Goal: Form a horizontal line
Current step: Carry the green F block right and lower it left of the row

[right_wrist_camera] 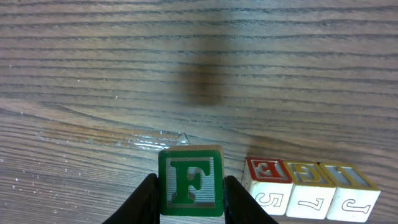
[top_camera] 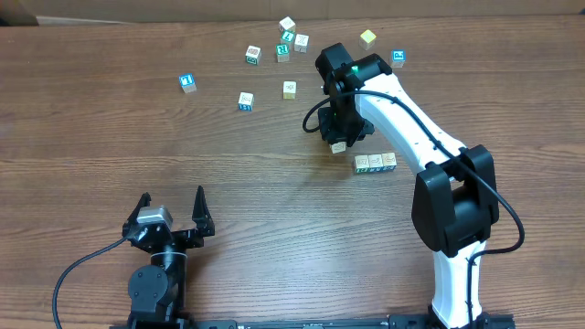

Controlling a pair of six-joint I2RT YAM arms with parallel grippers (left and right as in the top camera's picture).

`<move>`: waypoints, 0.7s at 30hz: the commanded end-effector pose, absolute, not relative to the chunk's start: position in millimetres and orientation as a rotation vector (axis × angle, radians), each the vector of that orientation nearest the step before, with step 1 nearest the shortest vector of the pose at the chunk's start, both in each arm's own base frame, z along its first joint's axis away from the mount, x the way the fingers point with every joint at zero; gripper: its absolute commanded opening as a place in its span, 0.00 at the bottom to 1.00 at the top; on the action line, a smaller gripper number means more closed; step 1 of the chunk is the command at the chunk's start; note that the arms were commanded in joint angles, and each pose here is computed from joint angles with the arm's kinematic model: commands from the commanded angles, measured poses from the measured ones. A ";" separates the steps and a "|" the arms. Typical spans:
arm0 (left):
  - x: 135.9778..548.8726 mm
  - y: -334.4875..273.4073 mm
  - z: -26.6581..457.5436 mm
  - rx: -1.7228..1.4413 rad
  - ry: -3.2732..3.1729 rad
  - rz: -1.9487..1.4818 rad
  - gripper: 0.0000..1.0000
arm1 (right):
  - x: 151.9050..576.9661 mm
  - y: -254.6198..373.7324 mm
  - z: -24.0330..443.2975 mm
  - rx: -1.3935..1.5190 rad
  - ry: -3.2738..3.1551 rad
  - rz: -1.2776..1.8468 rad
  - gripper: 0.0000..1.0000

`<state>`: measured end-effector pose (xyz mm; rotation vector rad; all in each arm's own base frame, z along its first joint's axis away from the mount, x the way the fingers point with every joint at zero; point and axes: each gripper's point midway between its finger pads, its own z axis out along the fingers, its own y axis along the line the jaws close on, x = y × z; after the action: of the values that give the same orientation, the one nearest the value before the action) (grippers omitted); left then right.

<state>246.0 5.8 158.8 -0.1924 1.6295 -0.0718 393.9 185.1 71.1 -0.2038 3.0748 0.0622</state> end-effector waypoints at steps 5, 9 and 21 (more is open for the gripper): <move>245.7 7.5 159.4 -0.181 1.624 -0.050 1.00 | 388.7 190.6 67.3 -0.171 3.070 0.084 0.28; 245.7 7.5 159.4 -0.181 1.624 -0.050 1.00 | 385.6 189.4 59.0 -0.172 3.079 0.079 0.29; 245.7 7.5 159.4 -0.181 1.624 -0.050 1.00 | 379.4 186.4 42.4 -0.173 3.096 0.069 0.29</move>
<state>246.0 5.8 158.8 -0.1927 1.6295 -0.0721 381.2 183.9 37.0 -0.1754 3.1070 0.0529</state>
